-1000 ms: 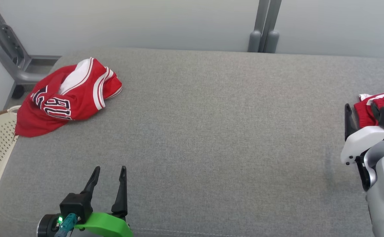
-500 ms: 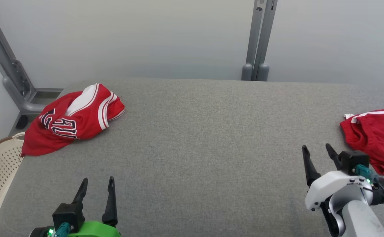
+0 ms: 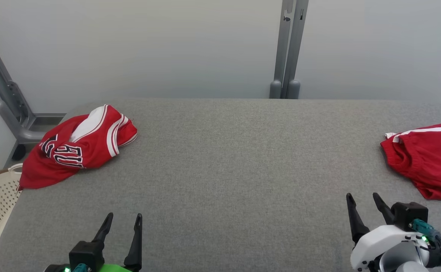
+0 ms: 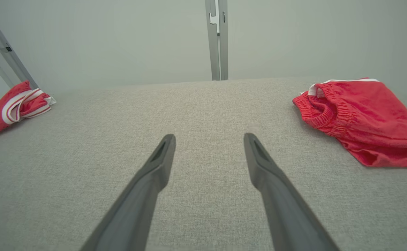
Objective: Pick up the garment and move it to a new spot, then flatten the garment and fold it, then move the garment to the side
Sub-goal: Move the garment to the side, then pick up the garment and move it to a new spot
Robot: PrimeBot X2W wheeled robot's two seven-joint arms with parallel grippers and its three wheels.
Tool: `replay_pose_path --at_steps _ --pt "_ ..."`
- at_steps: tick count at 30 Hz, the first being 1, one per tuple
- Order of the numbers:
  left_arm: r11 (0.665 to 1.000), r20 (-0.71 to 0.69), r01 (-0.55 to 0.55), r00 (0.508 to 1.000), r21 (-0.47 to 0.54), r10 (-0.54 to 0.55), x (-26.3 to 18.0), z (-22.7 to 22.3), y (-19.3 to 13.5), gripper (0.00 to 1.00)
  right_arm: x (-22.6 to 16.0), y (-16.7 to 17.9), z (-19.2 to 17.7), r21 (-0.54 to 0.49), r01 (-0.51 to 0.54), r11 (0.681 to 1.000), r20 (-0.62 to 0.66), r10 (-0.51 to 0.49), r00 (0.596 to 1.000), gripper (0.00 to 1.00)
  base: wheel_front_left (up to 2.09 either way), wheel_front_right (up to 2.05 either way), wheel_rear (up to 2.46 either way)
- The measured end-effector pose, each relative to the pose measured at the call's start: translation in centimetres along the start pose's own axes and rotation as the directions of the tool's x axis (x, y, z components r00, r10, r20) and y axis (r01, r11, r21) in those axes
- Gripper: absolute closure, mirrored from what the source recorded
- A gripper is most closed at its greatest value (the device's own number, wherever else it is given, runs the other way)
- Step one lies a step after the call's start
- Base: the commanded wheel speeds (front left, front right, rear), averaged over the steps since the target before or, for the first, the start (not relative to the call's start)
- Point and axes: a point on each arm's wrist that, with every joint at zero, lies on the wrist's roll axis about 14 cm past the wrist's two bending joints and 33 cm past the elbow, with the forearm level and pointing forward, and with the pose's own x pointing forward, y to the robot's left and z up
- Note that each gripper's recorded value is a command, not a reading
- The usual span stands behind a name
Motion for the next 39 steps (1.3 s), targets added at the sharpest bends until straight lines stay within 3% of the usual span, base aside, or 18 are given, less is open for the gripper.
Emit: replay_pose_path --at_steps 12,39 --pt "1.000 0.001 -0.005 1.000 -0.030 0.005 0.6 -0.2 0.2 0.00 -1.6 0.1 -1.6 0.082 0.007 0.997 -0.022 -0.005 1.000 0.00 0.00 0.00 0.00" --pt "0.999 0.022 -0.034 0.999 -0.019 0.034 0.3 0.0 1.3 0.00 -1.1 1.4 -1.6 0.079 -0.032 0.996 -0.022 0.034 0.999 0.00 0.00 0.00 0.00"
